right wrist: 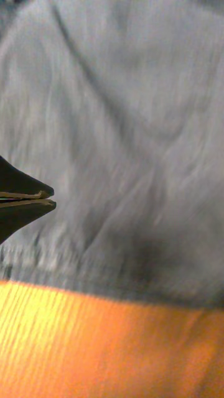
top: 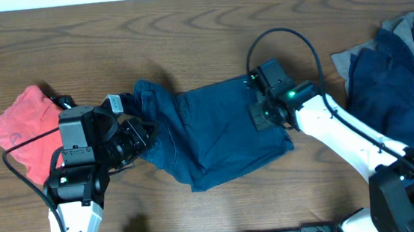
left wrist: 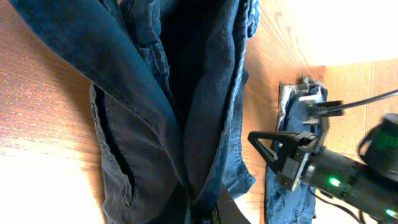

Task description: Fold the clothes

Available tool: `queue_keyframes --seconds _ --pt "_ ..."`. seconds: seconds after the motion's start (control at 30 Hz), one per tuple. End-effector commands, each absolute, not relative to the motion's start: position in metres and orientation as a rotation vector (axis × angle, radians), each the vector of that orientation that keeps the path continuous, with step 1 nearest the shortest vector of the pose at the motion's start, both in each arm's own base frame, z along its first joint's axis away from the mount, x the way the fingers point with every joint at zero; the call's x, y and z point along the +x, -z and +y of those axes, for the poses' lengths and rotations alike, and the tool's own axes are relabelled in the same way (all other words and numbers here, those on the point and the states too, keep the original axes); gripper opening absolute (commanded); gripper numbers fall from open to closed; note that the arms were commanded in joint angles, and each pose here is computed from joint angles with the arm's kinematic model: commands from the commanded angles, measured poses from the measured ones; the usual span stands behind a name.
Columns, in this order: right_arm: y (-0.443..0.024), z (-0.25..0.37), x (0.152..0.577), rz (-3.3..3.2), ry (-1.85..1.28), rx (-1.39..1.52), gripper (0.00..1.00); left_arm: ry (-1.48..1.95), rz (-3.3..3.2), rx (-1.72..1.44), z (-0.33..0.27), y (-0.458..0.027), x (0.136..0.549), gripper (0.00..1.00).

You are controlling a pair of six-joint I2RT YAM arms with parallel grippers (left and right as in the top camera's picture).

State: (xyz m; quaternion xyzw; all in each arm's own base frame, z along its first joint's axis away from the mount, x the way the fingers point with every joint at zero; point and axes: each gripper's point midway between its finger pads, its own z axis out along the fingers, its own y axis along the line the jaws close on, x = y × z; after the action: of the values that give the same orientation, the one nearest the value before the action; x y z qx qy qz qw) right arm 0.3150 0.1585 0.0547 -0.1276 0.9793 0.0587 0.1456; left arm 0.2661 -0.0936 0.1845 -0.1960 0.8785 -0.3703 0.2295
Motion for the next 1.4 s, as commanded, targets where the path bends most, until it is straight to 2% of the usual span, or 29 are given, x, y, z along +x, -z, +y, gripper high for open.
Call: queue_keyframes --seconds 0.0,0.33,0.7,1.07,1.13,1.2,1.37 --pt "-0.024 0.134 0.3 2.922 -0.091 -0.313 0.02 1.044 2.384 -0.535 -0.098 -0.199 0.272 0.06" --pt "0.016 0.117 0.265 3.018 -0.067 -0.223 0.02 1.154 2.352 -0.34 -0.149 -0.212 0.283 0.06" --pt "0.016 0.122 0.263 3.027 -0.114 -0.21 0.01 1.206 2.415 -0.239 -0.229 -0.181 0.298 0.06" --pt "0.016 0.123 0.262 3.029 -0.128 -0.197 0.02 1.26 2.407 -0.162 -0.283 -0.161 0.302 0.06" --pt "0.016 0.126 0.262 3.034 -0.154 -0.188 0.02 1.268 2.383 -0.151 -0.284 -0.164 0.306 0.14" --pt "0.012 0.125 0.262 3.04 -0.152 -0.175 0.01 1.262 2.34 -0.125 -0.281 -0.17 0.313 0.32" --pt "-0.031 0.112 0.289 2.969 -0.125 -0.043 0.02 1.22 2.245 -0.136 -0.258 -0.183 0.339 0.43"
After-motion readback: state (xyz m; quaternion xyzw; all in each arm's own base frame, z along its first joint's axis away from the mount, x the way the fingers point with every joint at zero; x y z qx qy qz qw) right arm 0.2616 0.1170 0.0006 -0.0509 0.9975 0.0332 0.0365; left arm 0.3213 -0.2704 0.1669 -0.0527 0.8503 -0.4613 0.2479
